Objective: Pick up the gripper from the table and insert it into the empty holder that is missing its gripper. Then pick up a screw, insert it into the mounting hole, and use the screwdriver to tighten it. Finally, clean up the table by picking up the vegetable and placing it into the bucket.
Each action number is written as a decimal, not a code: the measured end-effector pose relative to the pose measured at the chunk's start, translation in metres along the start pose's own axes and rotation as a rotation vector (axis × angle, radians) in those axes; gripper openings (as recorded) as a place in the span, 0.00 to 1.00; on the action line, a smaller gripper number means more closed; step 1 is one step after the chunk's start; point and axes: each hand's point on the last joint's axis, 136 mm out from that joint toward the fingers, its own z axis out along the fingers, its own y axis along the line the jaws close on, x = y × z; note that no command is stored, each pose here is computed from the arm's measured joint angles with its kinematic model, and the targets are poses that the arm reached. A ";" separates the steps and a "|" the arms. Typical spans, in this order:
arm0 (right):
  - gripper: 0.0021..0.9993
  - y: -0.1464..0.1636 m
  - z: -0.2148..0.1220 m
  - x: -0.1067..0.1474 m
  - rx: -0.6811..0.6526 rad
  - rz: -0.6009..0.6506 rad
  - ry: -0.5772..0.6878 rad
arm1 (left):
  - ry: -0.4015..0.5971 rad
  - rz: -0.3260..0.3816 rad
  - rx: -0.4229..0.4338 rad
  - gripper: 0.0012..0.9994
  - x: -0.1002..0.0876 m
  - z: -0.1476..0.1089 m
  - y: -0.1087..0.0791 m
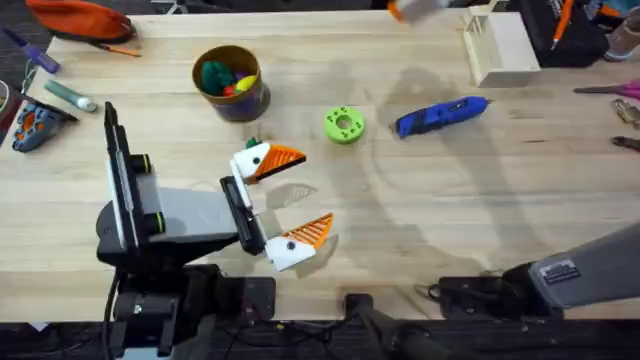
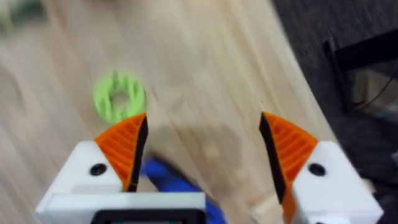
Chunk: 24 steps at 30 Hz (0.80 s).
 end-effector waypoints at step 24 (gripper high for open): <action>0.99 0.046 -0.114 0.021 0.250 0.592 0.077 | -0.022 0.058 -0.024 0.99 -0.008 0.000 0.004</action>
